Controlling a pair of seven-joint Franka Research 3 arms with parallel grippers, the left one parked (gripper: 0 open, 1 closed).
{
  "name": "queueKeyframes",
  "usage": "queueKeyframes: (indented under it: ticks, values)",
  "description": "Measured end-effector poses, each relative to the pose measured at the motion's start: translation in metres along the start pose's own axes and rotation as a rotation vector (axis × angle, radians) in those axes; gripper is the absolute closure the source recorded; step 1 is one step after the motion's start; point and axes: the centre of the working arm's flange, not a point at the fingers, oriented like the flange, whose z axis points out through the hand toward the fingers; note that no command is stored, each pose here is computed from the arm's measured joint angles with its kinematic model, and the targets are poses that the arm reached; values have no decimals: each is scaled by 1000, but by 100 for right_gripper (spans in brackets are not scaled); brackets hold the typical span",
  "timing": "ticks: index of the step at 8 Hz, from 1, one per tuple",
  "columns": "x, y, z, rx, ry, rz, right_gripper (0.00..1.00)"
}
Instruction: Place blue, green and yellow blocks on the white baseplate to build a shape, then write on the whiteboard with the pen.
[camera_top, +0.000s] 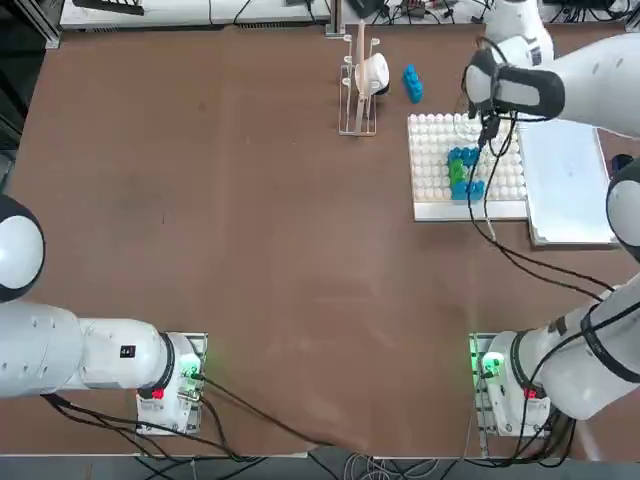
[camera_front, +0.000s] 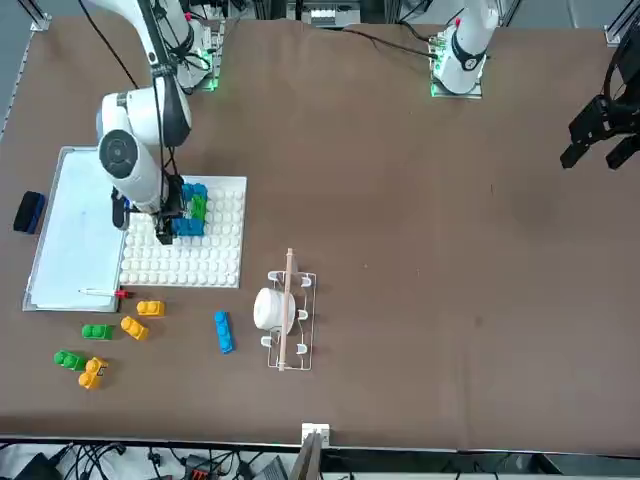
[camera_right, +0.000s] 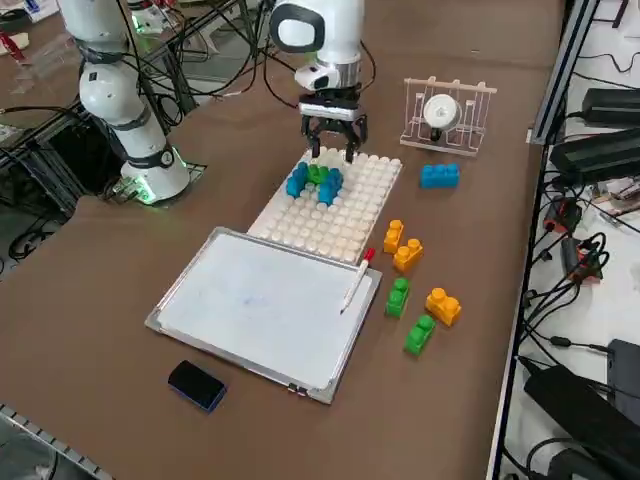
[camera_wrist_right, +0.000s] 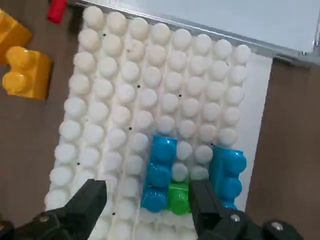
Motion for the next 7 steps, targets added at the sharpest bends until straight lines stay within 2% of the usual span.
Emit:
queueKeyframes:
  ticks: [3, 5, 7]
  values:
    - [29, -15, -26, 56, 4, -121, 0]
    - [50, -34, -34, 84, 4, -97, 0]
    - [62, -74, -21, 101, -28, -20, 2]
